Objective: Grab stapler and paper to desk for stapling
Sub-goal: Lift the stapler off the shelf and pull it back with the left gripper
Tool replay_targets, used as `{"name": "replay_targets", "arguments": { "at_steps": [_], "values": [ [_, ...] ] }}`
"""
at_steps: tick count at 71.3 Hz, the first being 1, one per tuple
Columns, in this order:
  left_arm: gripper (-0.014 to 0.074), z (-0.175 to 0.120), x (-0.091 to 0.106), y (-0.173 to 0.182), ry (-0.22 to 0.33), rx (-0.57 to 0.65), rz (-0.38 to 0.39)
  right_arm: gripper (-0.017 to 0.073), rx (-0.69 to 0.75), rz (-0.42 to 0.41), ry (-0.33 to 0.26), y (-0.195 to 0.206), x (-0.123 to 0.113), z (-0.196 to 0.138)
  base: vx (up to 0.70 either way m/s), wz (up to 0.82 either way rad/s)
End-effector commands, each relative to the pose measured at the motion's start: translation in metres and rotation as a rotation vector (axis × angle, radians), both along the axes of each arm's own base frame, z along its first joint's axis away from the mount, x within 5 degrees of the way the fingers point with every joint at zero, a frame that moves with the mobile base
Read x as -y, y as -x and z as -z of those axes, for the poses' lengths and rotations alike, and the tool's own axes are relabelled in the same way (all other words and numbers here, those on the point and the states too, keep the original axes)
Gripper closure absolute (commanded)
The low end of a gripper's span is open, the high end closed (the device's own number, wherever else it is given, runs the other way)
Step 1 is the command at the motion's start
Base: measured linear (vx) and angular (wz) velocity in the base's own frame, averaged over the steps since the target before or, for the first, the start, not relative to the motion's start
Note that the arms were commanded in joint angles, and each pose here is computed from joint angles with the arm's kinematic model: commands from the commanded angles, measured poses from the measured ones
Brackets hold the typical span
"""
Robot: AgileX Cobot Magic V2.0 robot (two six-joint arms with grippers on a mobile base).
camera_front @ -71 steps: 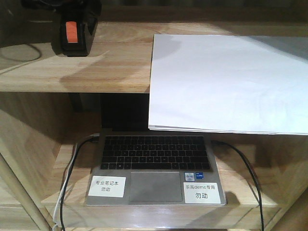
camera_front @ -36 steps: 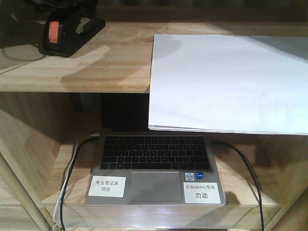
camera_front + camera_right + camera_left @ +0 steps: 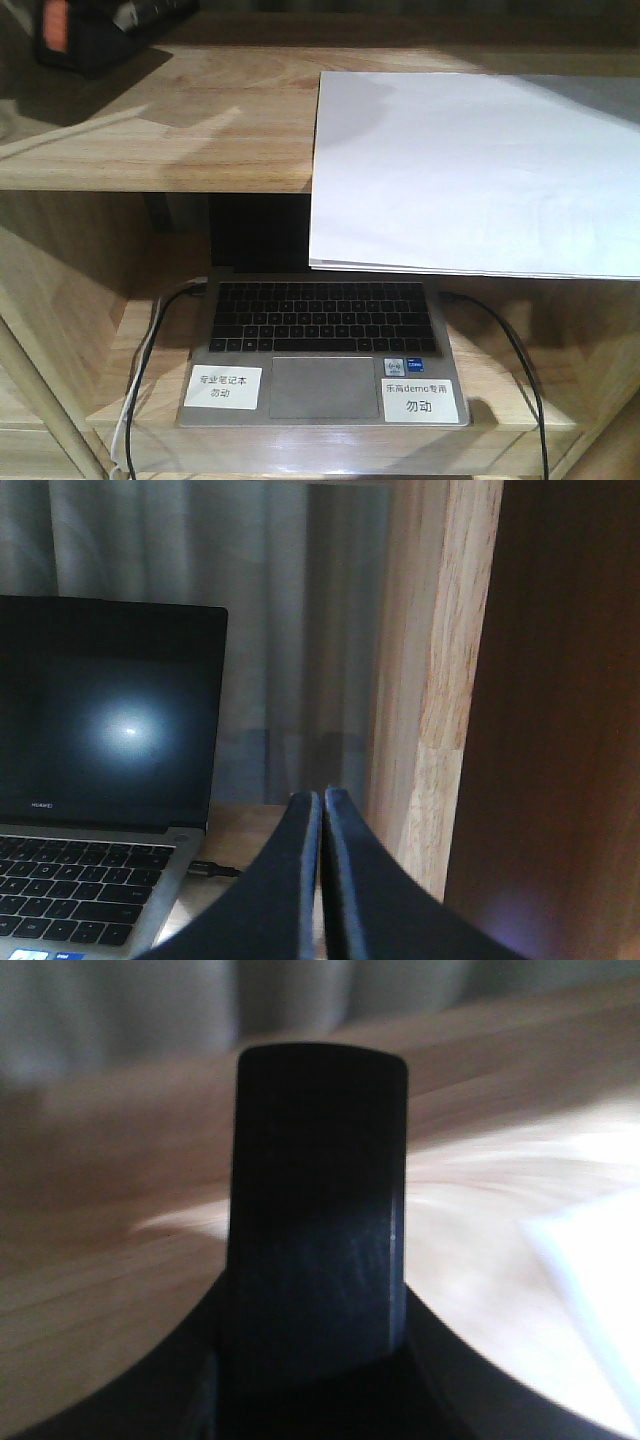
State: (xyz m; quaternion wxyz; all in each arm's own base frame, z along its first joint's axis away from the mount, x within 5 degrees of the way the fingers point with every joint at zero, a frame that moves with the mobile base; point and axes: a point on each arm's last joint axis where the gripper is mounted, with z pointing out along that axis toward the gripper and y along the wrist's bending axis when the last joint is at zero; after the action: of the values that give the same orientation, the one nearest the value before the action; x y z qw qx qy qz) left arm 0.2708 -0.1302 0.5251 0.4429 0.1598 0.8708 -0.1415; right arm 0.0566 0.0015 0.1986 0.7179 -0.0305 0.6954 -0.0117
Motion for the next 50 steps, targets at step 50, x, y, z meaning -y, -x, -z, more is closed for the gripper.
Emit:
{"name": "replay_targets", "arguments": {
  "at_steps": [50],
  "values": [
    [0.0600, 0.032, -0.049, 0.165, 0.049, 0.299, 0.362, 0.0569, 0.080, -0.007, 0.010, 0.001, -0.001, -0.008, 0.00, 0.00]
  ]
}}
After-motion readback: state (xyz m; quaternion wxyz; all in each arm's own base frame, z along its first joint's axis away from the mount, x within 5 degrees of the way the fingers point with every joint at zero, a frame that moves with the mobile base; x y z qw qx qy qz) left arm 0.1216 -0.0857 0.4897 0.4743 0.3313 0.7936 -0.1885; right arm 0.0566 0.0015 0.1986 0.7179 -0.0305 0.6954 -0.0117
